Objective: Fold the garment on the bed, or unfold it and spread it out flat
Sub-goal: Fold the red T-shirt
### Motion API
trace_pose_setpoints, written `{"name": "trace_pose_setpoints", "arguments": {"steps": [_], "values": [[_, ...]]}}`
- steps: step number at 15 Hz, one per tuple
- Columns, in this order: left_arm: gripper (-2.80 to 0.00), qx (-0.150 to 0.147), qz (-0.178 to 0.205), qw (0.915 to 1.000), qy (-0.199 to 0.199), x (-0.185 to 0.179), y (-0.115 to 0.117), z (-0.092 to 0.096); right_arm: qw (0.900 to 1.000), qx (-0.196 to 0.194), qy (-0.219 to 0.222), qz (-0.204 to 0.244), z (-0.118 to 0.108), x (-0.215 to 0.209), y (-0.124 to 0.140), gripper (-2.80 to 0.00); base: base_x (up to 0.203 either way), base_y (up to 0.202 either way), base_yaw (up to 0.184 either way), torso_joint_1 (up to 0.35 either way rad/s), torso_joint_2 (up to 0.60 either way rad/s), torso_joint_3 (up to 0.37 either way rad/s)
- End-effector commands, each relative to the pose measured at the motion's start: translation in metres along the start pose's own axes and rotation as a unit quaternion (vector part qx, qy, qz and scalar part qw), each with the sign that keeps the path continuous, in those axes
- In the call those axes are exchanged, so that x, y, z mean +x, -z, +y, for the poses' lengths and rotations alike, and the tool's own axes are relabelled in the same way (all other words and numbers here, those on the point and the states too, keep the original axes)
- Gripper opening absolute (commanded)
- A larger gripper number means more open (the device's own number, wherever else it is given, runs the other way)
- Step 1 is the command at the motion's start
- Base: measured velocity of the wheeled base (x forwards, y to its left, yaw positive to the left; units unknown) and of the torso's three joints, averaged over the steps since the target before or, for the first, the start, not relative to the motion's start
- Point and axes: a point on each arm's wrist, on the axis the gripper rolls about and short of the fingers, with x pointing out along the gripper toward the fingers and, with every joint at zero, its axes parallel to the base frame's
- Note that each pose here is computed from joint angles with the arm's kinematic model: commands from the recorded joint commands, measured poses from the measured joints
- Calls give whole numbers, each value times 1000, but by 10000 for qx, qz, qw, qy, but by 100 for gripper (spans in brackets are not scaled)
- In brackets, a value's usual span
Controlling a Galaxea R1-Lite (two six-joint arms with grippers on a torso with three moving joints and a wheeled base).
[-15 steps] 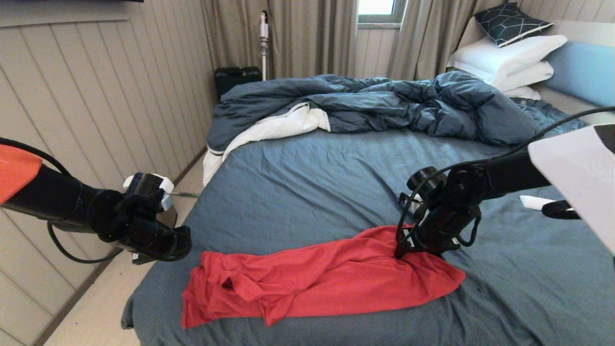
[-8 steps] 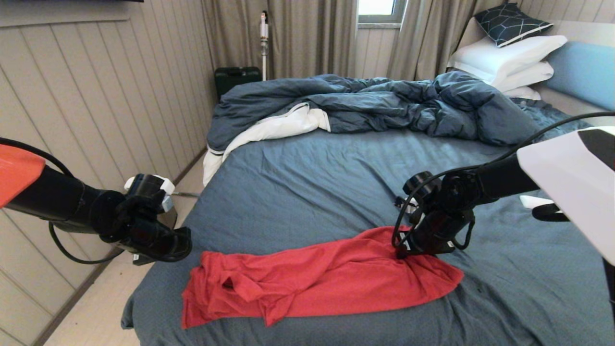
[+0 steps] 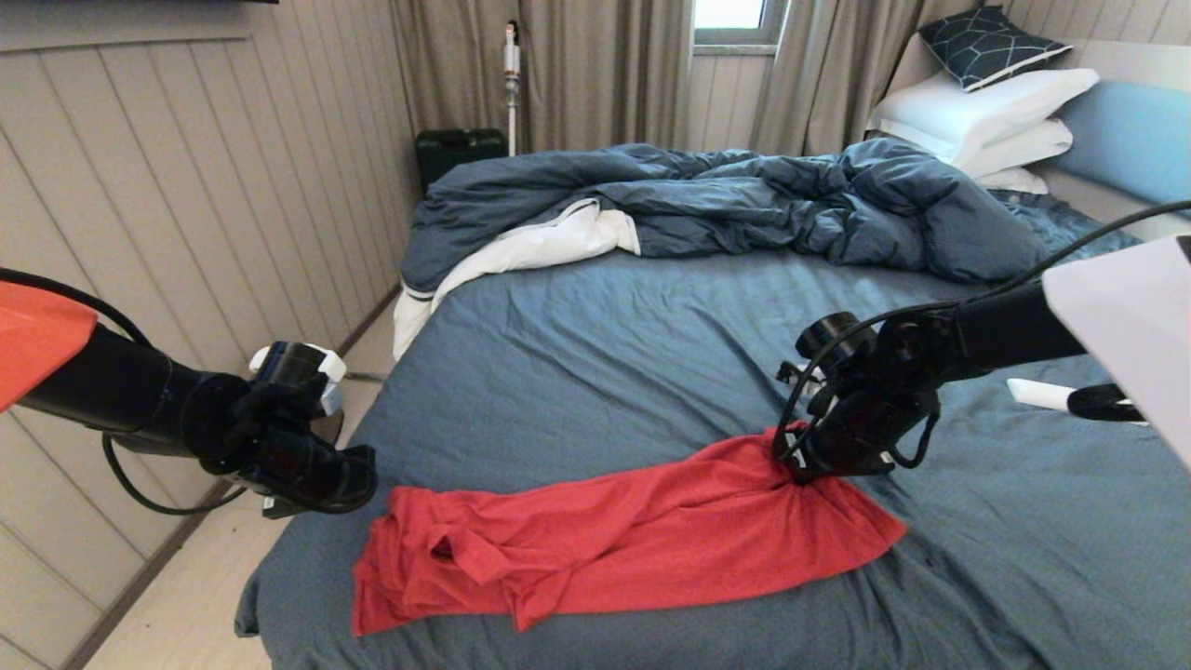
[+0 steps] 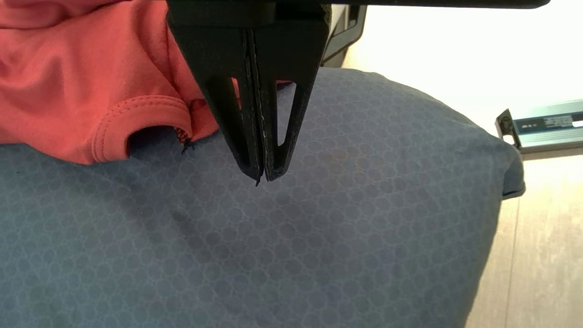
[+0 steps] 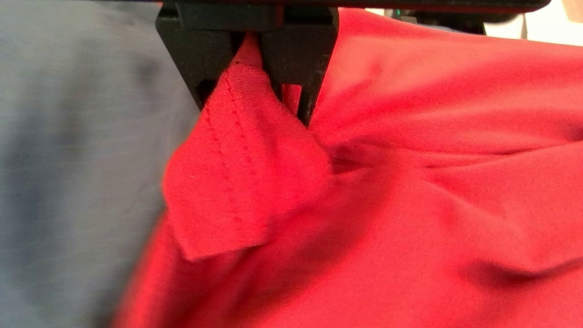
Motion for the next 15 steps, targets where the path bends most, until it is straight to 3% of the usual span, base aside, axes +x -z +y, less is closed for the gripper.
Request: {"name": "trace_pose_setpoints", "arguments": {"steps": [1,8,12,15], "values": [[-280,-9,5,10000,-2,0,0,0,9998,115,37,-164,-10,-14,-3,-280,0,0,0,0,0,0],[-280,-9,-17,10000,6,-1,0,0,9965,702,392,-241,-76,-28,2,-280,0,0,0,0,0,0],[-280,-4,-8,10000,6,-1,0,-1,9918,1033,693,-290,-128,-36,7,-280,0,0,0,0,0,0],[-280,-9,-10,10000,4,0,0,0,9854,1244,1004,-584,-174,-57,9,-280,0,0,0,0,0,0]]}}
